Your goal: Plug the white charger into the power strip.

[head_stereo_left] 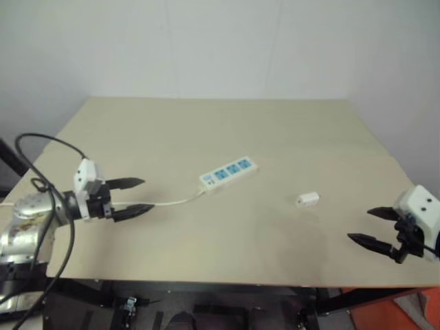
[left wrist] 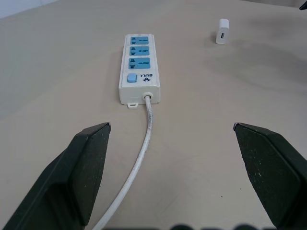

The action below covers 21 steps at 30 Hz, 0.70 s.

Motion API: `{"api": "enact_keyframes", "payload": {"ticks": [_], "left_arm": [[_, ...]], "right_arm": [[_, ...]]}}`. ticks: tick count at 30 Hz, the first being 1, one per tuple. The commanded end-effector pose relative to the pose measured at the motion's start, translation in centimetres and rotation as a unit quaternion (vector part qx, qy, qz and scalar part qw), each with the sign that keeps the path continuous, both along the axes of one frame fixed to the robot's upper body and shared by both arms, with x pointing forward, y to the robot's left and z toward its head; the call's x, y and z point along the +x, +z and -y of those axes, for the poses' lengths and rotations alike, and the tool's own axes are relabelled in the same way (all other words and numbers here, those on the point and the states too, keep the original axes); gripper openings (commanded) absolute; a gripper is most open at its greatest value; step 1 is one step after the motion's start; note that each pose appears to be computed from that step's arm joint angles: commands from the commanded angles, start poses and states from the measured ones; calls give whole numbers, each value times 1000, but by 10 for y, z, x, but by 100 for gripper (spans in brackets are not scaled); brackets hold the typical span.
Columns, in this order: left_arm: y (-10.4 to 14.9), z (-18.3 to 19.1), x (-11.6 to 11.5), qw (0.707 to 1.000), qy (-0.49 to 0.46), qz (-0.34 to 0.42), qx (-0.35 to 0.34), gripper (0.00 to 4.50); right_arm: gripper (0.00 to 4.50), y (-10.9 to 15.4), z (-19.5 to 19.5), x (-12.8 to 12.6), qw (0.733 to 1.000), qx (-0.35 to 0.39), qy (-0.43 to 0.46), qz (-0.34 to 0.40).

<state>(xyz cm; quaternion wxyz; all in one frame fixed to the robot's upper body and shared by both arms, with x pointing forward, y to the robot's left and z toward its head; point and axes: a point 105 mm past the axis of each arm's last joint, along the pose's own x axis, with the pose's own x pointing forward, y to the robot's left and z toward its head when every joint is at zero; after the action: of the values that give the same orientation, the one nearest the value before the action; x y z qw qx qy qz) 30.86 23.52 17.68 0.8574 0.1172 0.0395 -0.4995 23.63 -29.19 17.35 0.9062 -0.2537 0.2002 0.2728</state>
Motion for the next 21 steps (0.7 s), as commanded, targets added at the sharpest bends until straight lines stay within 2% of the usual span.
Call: {"api": "enact_keyframes", "payload": {"ticks": [1,16,21], "left_arm": [[9,1,4,1000,-5,19,3,447],[10,8,20,999,-25,23,8,447],[3,11,28,999,-20,40,7,447]], "right_arm": [[450,13,-3,-4,1000,-7,2,29],[450,9,-2,-19,999,-7,-19,32],[450,8,-5,-18,999,-5,-15,33]]}}
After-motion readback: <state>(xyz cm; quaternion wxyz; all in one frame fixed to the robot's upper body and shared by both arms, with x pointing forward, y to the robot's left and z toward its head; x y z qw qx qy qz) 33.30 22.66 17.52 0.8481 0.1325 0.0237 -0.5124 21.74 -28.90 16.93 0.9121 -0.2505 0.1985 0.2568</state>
